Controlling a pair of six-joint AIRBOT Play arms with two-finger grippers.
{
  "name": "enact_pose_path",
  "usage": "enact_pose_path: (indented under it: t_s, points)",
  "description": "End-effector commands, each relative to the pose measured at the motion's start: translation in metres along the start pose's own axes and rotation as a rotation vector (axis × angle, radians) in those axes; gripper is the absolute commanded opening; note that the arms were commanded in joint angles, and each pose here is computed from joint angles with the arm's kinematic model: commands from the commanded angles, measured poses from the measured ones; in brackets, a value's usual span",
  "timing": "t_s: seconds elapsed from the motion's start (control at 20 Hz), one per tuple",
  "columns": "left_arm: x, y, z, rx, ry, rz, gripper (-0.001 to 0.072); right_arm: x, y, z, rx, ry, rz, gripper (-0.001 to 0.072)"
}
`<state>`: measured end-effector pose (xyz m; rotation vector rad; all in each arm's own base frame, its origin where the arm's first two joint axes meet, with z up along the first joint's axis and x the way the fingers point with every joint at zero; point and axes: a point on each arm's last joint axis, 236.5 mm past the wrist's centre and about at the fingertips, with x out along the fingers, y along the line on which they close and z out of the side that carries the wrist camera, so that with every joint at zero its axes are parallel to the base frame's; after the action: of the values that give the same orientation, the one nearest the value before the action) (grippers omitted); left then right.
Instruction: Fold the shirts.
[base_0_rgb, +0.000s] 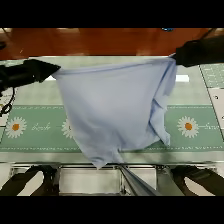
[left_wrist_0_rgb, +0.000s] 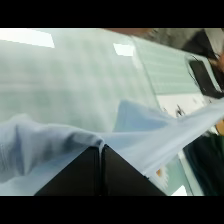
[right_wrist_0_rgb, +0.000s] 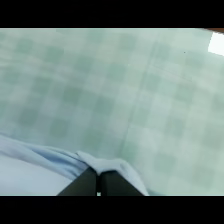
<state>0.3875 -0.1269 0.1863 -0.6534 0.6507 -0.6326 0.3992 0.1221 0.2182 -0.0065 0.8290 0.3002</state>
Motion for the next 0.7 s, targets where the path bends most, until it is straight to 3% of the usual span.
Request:
enact_pose_path:
  t_s: [0.0,0.25,0.3,0.35,0.4,0.45,0.65]
  points:
    - [0.052,0.076,0.053,-0.036,-0.063,0.104,0.0020,0.094,-0.027,0.020,0.091,0.024,0.017,0.0024]
    - [0.129,0.131,0.080,-0.073,0.026,0.061,0.0021,0.186,-0.054,0.029,0.220,0.077,0.075,0.0024]
    - [0.140,0.138,0.068,-0.116,0.074,0.044,0.0104,0.199,-0.057,0.024,0.248,0.091,0.088,0.0026]
    - [0.149,0.143,0.052,-0.157,0.129,0.027,0.0359,0.209,-0.061,0.019,0.278,0.106,0.102,0.0134]
    - [0.152,0.149,0.034,-0.192,0.194,0.013,0.0509,0.214,-0.064,0.013,0.301,0.124,0.110,0.0351]
    - [0.146,0.154,0.019,-0.201,0.261,0.003,0.0509,0.212,-0.071,0.005,0.321,0.156,0.114,0.0418]
    - [0.060,0.196,-0.039,-0.348,0.574,0.148,0.0508,0.156,-0.132,-0.048,0.417,0.369,0.054,0.0417]
